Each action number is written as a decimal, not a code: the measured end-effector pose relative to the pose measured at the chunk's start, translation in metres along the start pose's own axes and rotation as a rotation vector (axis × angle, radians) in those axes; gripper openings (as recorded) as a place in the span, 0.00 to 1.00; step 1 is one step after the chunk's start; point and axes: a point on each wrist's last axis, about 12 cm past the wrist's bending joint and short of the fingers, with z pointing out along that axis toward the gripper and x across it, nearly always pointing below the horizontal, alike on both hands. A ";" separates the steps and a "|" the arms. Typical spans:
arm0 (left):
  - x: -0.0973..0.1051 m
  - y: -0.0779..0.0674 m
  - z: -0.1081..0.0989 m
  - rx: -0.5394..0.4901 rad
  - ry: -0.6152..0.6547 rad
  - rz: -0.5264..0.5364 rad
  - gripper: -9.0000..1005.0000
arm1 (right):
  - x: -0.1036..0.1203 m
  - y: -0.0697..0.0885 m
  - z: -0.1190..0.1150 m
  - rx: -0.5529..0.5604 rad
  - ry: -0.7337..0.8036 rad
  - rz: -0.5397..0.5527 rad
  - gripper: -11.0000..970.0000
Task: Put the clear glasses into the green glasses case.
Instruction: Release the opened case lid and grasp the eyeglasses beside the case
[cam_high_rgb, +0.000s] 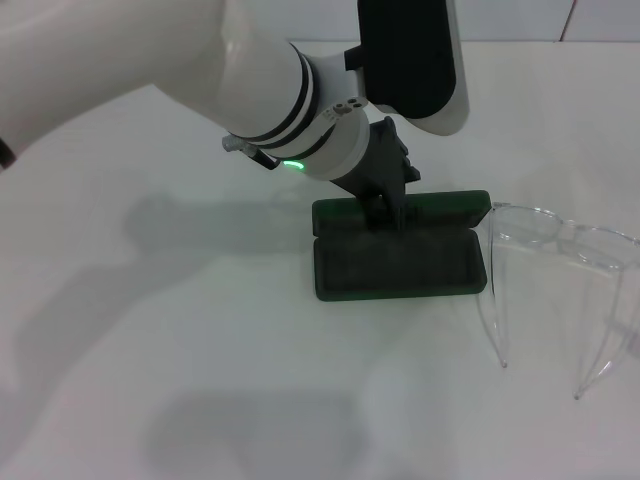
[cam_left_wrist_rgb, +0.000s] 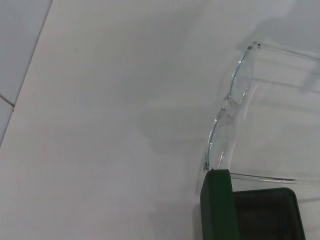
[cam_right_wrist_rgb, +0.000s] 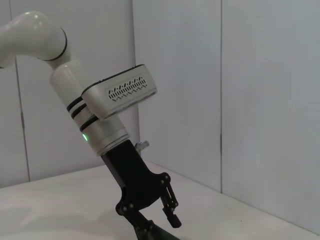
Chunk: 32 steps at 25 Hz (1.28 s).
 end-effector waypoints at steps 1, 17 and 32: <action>0.000 0.000 0.000 0.003 0.001 0.001 0.36 | 0.000 0.000 0.000 0.000 0.000 0.000 0.90; 0.014 0.008 -0.093 -0.038 -0.290 -0.182 0.40 | -0.008 -0.027 0.028 0.037 0.086 -0.011 0.90; 0.152 -0.065 -0.140 0.135 -0.950 -0.418 0.22 | -0.092 -0.035 0.129 -0.100 0.569 -0.184 0.83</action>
